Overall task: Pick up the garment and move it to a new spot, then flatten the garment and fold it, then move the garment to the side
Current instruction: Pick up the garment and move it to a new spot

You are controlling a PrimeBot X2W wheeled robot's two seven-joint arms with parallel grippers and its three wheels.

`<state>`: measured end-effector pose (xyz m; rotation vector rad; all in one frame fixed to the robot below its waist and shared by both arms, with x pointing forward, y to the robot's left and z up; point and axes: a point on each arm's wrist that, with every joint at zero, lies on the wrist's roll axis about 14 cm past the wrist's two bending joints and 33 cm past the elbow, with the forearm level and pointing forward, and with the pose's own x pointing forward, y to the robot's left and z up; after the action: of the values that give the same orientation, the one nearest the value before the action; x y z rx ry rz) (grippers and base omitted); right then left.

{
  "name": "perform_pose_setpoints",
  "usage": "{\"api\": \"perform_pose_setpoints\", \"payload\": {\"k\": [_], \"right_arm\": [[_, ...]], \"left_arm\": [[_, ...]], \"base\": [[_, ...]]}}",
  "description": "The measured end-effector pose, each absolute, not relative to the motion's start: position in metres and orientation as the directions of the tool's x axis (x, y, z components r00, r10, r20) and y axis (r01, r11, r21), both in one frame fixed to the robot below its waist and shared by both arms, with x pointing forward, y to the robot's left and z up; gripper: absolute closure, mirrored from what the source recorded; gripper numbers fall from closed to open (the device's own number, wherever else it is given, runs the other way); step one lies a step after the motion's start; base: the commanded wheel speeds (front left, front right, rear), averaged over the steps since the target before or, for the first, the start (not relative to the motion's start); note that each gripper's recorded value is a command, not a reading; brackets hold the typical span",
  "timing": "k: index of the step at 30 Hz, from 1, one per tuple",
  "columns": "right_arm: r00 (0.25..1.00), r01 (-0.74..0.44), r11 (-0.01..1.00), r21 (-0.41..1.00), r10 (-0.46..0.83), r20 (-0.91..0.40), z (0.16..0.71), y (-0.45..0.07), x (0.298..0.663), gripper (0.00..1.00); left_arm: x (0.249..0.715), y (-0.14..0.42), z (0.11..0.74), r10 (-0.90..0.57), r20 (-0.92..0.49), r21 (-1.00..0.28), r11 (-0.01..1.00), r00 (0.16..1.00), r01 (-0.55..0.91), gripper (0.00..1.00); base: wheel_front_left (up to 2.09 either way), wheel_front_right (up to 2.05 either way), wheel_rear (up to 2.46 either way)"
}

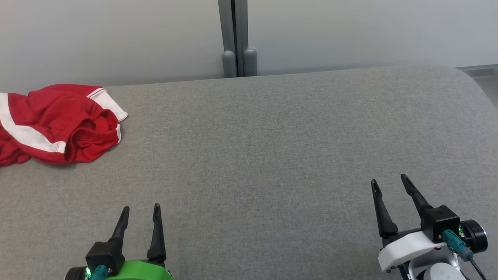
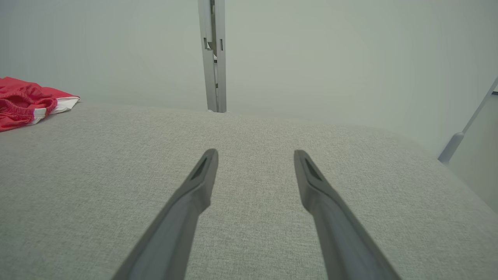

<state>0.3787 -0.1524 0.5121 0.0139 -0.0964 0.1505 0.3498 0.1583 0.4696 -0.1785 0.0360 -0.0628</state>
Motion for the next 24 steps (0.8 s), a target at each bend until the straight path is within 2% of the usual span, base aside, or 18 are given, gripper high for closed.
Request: {"api": "perform_pose_setpoints", "payload": {"k": [8, 24], "right_arm": [[0.975, -0.202, 0.979, 0.015, 0.2, 0.093, 0.51, -0.134, 0.387, 0.0], [0.887, -0.458, 0.888, 0.033, 0.454, 0.087, 0.508, -0.037, 0.404, 0.0]], "left_arm": [[0.34, 0.175, 0.472, -0.011, -0.022, -0.18, 0.984, 1.0, 0.007, 0.0], [0.284, 0.253, 0.477, 0.261, -0.005, -0.171, 0.951, 0.965, -0.258, 0.0]], "base": [[0.0, 0.0, 0.0], [0.0, 0.0, 0.0]]}}
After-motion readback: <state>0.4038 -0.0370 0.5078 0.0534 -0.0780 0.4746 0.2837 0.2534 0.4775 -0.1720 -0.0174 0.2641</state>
